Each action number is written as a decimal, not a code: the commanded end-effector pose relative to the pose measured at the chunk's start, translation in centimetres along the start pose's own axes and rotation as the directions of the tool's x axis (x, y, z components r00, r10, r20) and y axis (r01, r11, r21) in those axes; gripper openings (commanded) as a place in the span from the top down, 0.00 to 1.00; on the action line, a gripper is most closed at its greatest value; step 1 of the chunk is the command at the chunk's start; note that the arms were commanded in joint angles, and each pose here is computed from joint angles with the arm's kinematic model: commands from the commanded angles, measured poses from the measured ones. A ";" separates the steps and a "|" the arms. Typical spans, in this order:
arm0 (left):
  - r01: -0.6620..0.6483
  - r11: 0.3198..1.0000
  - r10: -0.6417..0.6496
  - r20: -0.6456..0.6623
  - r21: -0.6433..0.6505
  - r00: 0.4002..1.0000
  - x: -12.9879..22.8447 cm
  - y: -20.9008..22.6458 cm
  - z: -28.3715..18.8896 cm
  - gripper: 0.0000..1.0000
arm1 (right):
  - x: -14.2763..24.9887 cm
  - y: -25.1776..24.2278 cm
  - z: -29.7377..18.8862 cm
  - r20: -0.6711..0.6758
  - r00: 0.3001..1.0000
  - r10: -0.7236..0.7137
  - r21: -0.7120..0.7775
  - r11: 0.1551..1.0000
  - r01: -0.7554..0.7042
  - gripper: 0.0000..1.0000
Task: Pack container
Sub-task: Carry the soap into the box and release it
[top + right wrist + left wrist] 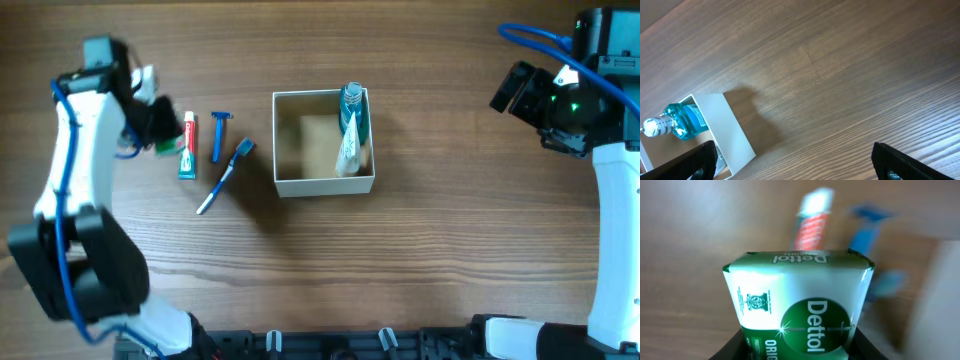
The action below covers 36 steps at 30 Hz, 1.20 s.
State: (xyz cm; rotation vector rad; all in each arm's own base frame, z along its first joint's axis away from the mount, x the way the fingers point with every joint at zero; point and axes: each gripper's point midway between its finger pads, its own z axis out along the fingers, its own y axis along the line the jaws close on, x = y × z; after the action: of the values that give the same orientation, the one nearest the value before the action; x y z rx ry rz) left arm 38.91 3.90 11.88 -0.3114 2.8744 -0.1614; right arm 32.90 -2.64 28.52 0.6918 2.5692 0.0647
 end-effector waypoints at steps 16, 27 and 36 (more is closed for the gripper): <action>-0.296 0.931 0.283 0.093 0.212 0.955 5.1 -24.2 0.8 0.65 | -0.2 0.2 0.2 -0.003 1.000 0.016 -0.006 1.000 -0.016 0.00; -0.234 0.962 0.247 -0.085 0.137 0.965 7.5 -23.6 9.0 0.56 | -0.2 0.2 0.2 -0.003 1.000 0.016 -0.006 1.000 -0.016 0.00; -0.216 0.948 0.213 0.037 0.232 0.976 5.0 -24.3 3.0 0.00 | -0.2 0.2 0.2 -0.003 1.000 0.016 -0.006 1.000 -0.016 0.00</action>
State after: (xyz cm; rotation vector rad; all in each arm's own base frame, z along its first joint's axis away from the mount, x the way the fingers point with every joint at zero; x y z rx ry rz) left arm 38.73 -21.50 5.24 0.0847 2.9411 -0.3565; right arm 32.91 -2.64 28.52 0.6917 2.5689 0.0648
